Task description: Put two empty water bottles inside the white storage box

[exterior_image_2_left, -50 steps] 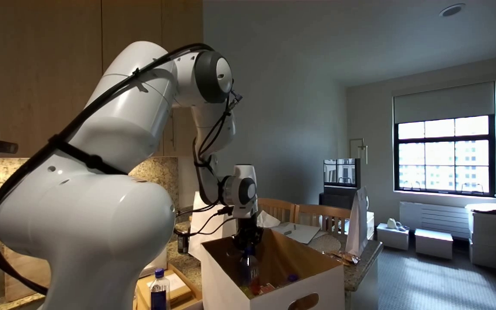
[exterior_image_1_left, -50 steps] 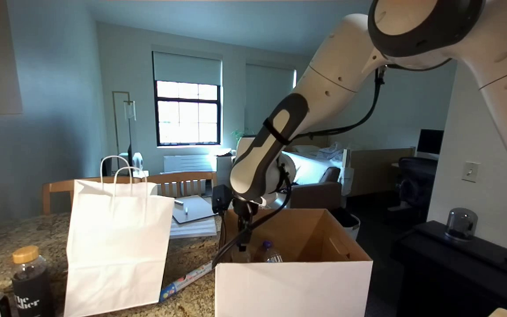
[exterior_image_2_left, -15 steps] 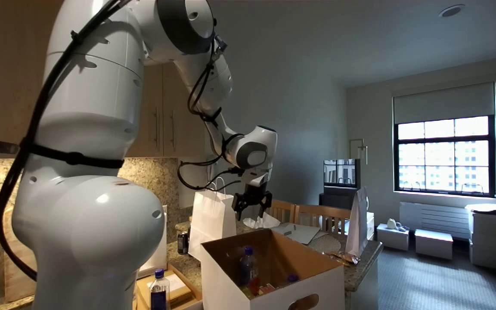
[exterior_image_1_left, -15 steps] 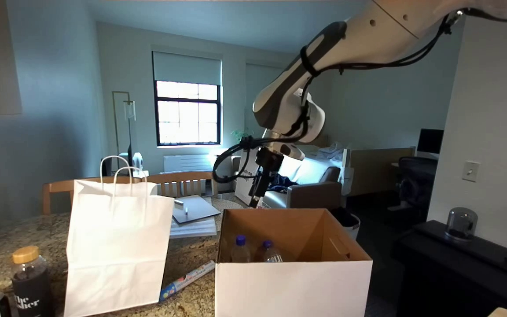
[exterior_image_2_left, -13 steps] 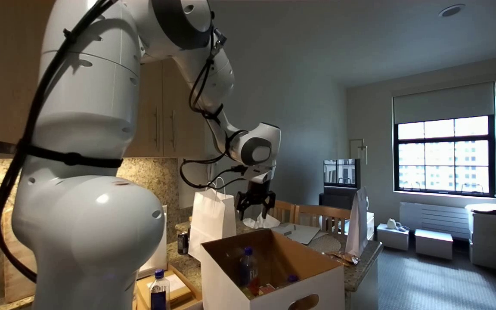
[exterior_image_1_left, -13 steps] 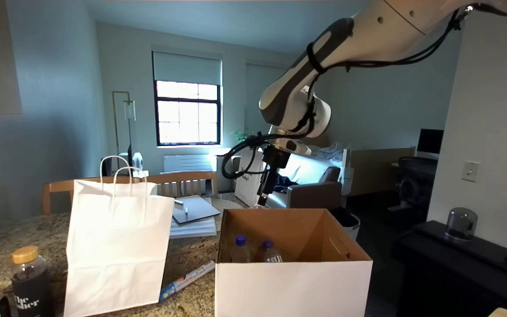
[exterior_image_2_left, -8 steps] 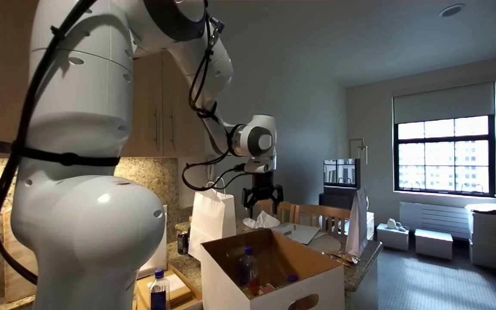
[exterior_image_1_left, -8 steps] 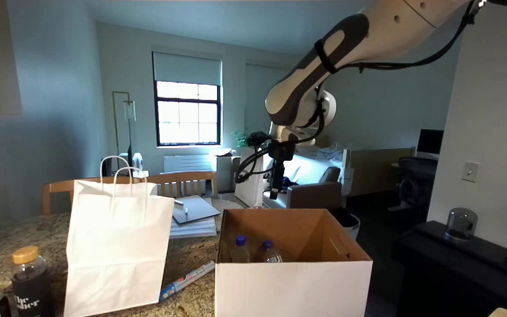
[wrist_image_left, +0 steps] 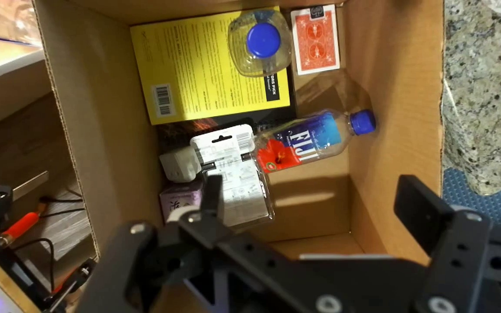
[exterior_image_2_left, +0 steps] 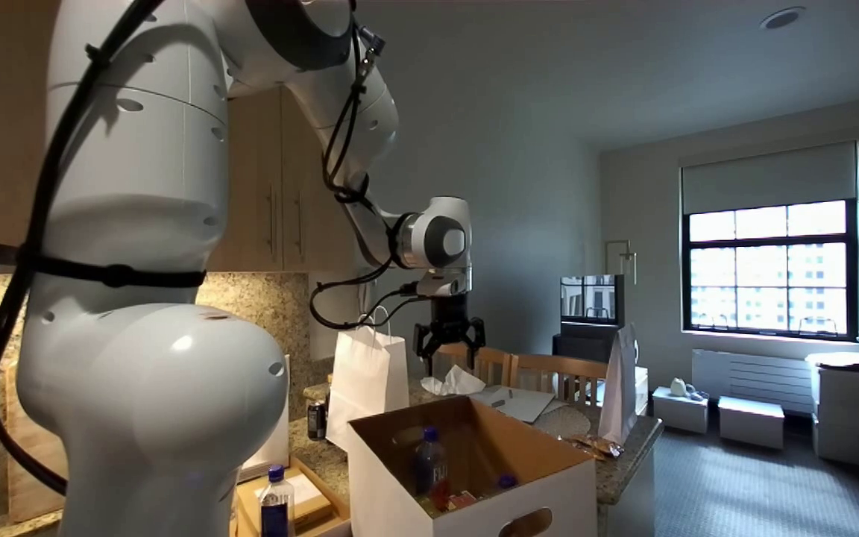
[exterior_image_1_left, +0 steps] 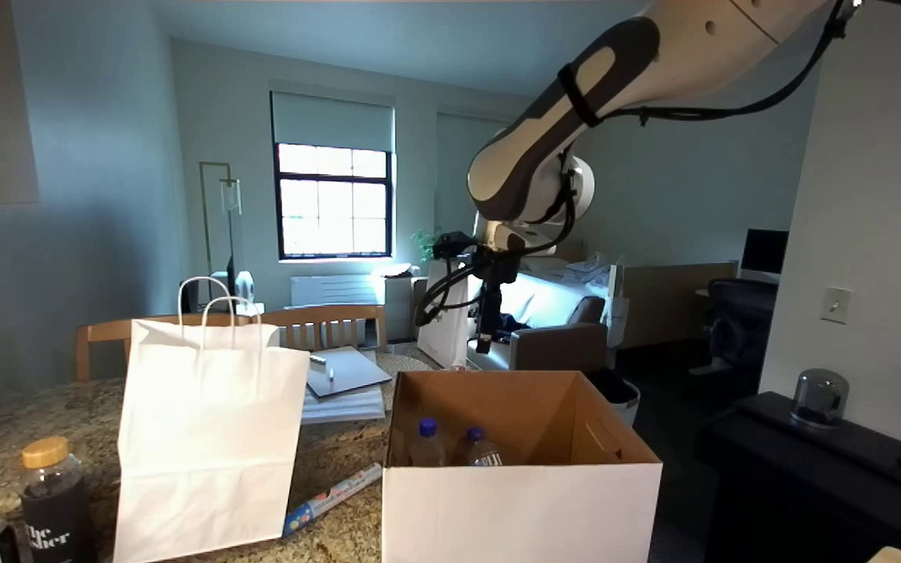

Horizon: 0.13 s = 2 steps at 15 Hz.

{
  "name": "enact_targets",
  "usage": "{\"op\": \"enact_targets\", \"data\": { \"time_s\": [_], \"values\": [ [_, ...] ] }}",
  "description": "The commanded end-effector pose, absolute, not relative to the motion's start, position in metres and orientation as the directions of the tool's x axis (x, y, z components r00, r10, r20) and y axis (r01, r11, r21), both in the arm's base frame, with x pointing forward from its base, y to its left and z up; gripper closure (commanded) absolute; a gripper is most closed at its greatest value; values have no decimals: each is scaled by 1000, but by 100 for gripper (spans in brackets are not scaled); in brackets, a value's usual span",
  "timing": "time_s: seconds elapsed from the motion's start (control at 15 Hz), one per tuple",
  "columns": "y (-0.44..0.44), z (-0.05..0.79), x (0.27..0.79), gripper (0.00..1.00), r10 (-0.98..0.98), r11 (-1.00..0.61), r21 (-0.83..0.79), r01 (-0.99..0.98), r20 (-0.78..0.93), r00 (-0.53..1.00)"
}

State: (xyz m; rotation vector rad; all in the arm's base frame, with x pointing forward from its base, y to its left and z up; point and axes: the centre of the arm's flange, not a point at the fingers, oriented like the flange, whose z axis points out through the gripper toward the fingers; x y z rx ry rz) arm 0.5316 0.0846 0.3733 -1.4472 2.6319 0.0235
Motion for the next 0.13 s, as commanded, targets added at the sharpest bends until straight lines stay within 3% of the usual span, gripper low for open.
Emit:
{"op": "enact_targets", "data": {
  "time_s": [0.0,0.07],
  "values": [
    [85,373,532,0,-839,538,-53,-841,-128,-528],
    [85,373,532,0,-839,538,-53,-841,-128,-528]
  ]
}}
